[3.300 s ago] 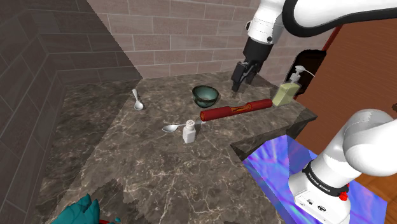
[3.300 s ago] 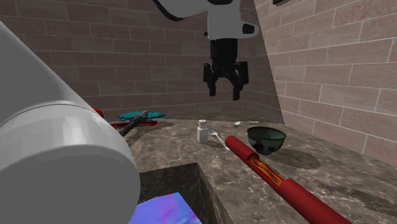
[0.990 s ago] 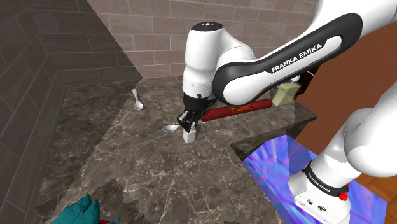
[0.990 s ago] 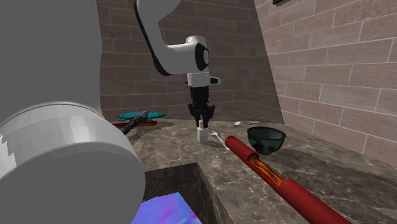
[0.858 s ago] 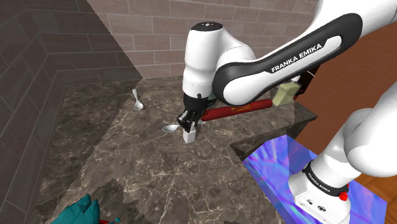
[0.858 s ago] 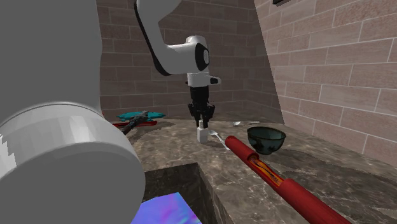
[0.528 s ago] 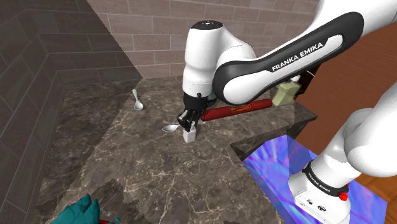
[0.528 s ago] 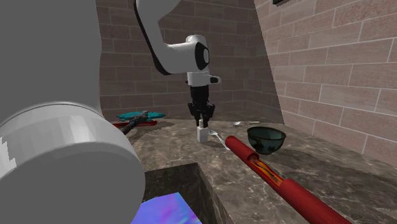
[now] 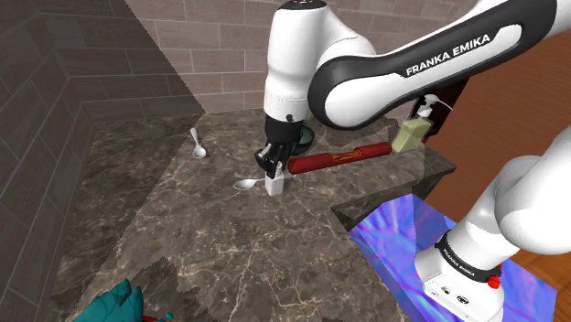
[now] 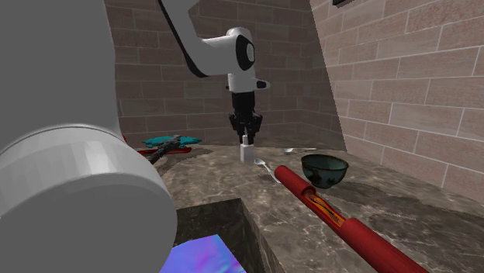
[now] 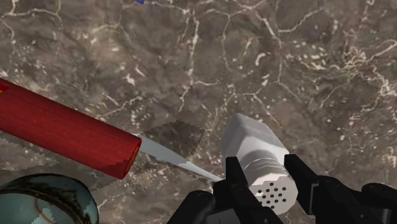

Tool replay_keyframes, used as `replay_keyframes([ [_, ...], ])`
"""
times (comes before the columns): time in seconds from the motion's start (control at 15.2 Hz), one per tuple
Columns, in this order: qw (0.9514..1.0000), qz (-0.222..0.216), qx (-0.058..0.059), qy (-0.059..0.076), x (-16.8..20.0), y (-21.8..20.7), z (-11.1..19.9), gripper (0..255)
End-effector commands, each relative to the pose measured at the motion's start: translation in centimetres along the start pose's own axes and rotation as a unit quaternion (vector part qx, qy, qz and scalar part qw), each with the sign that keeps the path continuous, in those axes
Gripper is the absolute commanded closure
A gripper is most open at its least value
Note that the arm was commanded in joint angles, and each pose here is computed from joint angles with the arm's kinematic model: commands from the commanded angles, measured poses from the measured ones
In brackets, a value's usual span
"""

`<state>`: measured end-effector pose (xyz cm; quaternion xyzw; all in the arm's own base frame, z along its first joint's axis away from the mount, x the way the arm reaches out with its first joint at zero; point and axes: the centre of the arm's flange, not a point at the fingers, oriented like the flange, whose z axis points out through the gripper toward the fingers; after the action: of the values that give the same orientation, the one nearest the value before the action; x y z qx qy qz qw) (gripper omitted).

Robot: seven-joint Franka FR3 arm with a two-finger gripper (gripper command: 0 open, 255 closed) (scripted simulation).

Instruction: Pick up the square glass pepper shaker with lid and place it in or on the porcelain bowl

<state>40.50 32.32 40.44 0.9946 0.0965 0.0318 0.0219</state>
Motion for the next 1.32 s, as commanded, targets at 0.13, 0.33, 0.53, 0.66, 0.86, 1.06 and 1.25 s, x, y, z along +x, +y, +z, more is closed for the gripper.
replay_keyframes([
  [0.13,1.0000,0.000,0.000,0.000,0.1,0.1,-2.1,255],
  [0.33,1.0000,0.000,0.000,0.000,0.2,0.2,-3.6,255],
  [0.53,1.0000,0.000,0.000,0.000,0.3,0.3,-5.2,255],
  [0.66,1.0000,0.000,0.000,0.000,0.3,0.3,-6.3,255],
  [0.86,1.0000,0.000,0.000,0.000,0.4,0.4,-7.9,255],
  [1.06,1.0000,0.000,0.000,0.000,0.5,0.5,-9.4,255],
  [1.25,1.0000,0.000,0.000,0.000,0.6,0.6,-10.9,255],
])
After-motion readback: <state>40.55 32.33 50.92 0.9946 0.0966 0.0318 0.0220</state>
